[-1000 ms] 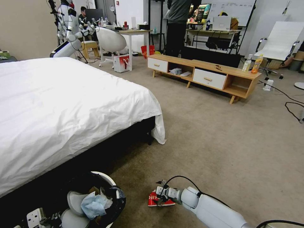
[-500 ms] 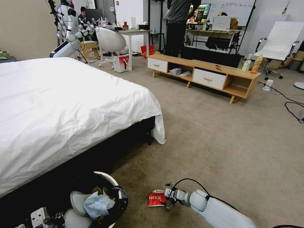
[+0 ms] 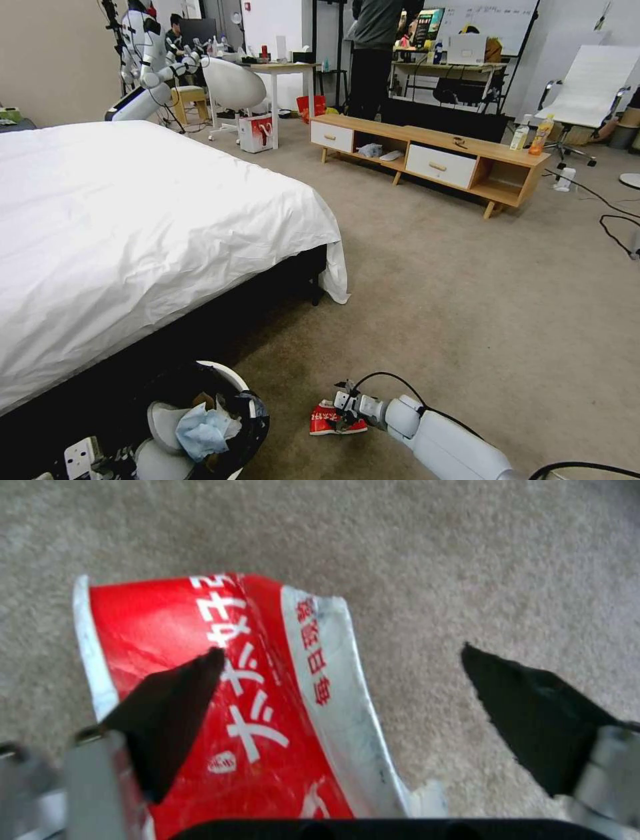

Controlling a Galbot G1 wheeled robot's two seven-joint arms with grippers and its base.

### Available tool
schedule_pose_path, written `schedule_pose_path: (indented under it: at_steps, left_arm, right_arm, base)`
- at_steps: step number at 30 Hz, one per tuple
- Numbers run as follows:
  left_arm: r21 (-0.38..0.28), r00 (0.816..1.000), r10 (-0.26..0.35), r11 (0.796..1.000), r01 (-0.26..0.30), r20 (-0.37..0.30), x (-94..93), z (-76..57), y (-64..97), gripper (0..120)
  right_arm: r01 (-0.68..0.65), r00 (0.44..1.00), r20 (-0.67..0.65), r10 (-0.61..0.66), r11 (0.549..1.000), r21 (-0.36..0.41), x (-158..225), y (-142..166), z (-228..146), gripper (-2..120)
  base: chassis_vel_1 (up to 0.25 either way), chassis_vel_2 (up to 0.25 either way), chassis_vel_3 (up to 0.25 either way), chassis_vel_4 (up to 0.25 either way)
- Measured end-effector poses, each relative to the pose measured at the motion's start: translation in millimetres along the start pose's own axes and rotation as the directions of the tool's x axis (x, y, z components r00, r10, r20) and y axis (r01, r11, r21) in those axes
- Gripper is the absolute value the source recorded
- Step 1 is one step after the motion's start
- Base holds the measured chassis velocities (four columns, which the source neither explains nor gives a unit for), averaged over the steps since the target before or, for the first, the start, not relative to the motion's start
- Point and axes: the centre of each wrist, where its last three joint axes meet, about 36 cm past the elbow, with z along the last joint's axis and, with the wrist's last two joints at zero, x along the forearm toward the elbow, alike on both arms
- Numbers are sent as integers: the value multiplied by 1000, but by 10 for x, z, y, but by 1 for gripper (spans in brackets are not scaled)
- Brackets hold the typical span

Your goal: Pick up the trash bin and place the garbage on the floor into it.

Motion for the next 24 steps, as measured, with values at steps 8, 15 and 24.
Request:
schedule_pose_path:
  at_steps: [8,15,24]
  left_arm:
    - [4,1000,3,1000,-3,3,-10,-1,-12,1]
    - [2,1000,7,1000,-7,3,-21,3,-34,1]
    - [1,1000,10,1000,-10,1,-26,4,-44,1]
  right_arm:
    - [15,1000,10,-15,1000,-2,17,39,44,62]
    - [24,1000,9,-24,1000,-10,86,39,106,36]
    - [29,1000,4,-29,999,-16,129,3,149,9]
  base:
    - [0,0,0,0]
    - [0,0,0,0]
    - [0,0,0,0]
